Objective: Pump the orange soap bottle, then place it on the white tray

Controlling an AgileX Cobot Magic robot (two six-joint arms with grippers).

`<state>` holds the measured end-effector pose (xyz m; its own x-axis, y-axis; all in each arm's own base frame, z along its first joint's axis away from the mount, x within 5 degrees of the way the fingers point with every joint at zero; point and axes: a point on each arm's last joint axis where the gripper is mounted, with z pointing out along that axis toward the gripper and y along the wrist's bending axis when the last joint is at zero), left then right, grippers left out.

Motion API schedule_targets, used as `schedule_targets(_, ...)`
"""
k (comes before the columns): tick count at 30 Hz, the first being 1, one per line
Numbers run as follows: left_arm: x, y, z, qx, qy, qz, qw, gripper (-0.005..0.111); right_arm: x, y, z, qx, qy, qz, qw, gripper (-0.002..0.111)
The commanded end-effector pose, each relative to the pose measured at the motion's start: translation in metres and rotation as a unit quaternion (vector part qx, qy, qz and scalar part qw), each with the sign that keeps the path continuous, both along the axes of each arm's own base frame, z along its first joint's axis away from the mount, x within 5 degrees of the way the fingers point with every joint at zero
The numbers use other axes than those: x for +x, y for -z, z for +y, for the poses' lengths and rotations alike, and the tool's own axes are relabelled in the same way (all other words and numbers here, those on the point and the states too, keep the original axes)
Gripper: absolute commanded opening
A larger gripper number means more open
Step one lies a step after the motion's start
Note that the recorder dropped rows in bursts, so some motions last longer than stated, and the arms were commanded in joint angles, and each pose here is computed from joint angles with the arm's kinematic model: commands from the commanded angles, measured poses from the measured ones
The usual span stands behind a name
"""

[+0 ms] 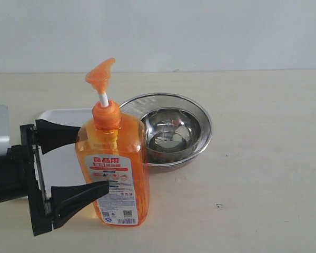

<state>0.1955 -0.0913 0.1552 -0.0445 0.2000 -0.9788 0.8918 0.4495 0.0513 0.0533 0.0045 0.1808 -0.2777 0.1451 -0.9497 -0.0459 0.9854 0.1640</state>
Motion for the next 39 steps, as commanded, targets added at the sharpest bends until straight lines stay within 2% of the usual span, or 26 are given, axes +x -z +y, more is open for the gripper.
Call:
schedule_targets(1,-0.001,0.000,-0.002,-0.002,0.019,-0.001,1.000,0.110,0.000,-0.001,0.000,-0.002,0.001,-0.008,1.000,0.000)
schedule_targets(8,-0.002,0.000,-0.003,-0.002,0.026,0.004,1.000,0.107,0.000,-0.001,0.000,-0.002,0.001,-0.008,1.000,0.000)
schedule_targets(11,-0.002,0.001,-0.003,-0.012,0.025,0.029,0.999,0.093,0.000,-0.001,0.000,-0.002,0.001,-0.008,1.000,0.000)
schedule_targets(16,-0.003,0.001,-0.003,-0.014,0.026,0.033,0.999,0.067,0.000,-0.001,0.000,-0.002,0.001,-0.008,1.000,0.000)
schedule_targets(19,-0.004,0.001,-0.004,-0.011,0.031,0.033,0.999,0.060,0.000,-0.001,0.000,-0.002,0.001,-0.008,1.000,0.000)
schedule_targets(23,-0.007,0.002,-0.005,-0.003,0.052,0.033,0.998,0.059,0.000,-0.001,0.000,-0.002,0.001,-0.008,1.000,0.000)
schedule_targets(25,-0.008,-0.001,-0.005,0.000,0.058,0.019,0.998,0.063,0.000,-0.001,0.000,-0.002,0.001,-0.008,1.000,0.000)
schedule_targets(27,-0.011,-0.005,-0.005,0.002,0.068,0.014,0.998,0.077,0.000,-0.001,0.000,-0.002,0.001,-0.006,1.000,0.000)
schedule_targets(30,-0.014,-0.008,-0.006,-0.011,0.071,0.047,0.996,0.090,0.000,-0.001,0.000,-0.002,0.001,-0.005,1.000,0.000)
schedule_targets(32,-0.014,-0.011,-0.006,-0.010,0.067,0.030,0.997,0.090,0.000,-0.001,0.000,-0.002,0.001,-0.005,1.000,0.000)
schedule_targets(35,-0.006,-0.016,-0.003,-0.024,0.023,0.006,0.999,0.090,0.000,-0.001,0.000,-0.002,0.001,-0.005,1.000,0.000)
schedule_targets(39,-0.006,-0.016,-0.003,-0.023,0.023,0.005,0.999,0.090,0.000,-0.001,0.000,-0.002,0.001,-0.005,1.000,0.000)
